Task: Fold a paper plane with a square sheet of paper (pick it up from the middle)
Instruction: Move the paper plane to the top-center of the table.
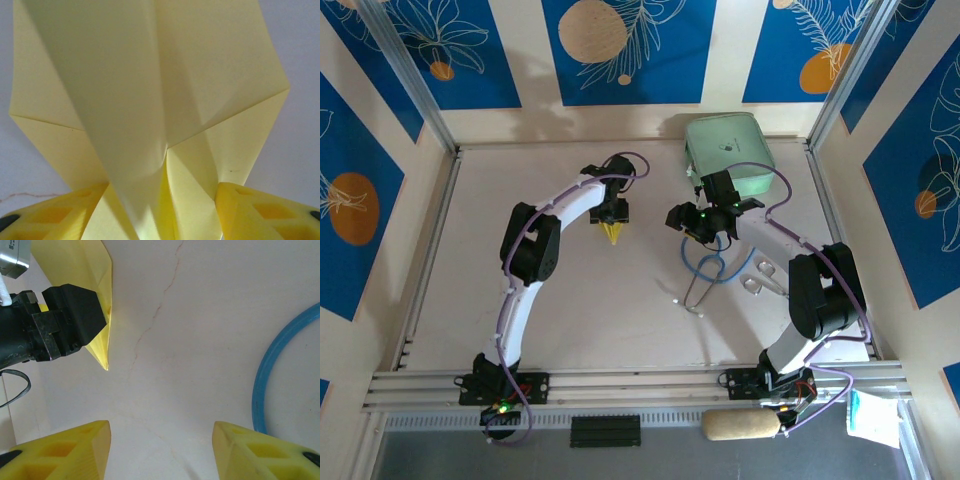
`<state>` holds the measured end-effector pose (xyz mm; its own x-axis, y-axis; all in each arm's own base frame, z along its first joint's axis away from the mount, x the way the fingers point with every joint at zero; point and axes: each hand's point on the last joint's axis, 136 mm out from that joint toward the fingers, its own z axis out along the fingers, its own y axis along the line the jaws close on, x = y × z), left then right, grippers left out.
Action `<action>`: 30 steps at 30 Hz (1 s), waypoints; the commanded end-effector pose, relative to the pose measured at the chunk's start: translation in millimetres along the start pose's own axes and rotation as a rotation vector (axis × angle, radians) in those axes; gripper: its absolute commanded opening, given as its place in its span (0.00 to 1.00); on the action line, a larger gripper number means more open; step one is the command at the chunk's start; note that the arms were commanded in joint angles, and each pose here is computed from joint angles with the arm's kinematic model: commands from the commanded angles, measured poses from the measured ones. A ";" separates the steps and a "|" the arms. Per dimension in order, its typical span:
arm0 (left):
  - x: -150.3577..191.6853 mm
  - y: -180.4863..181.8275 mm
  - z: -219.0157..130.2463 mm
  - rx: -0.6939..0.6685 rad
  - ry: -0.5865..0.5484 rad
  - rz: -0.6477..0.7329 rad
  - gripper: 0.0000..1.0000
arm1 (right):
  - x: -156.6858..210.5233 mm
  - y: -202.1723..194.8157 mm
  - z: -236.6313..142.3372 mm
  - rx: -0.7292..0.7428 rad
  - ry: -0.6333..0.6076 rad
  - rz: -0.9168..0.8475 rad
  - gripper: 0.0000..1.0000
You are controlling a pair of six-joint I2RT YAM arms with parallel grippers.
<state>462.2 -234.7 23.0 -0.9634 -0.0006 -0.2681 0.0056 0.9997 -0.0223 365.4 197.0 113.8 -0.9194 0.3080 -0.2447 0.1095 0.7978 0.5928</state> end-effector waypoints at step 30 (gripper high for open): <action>-35.5 15.8 -134.5 0.066 -0.285 -0.033 0.86 | -35.3 4.5 -47.9 0.081 -0.161 -0.068 0.65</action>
<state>461.3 -233.0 133.2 -0.8874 -0.0111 -0.4608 0.0466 0.9924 -0.1137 371.5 179.8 125.4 -0.8981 0.3267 -0.2944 0.1249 0.8313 0.5416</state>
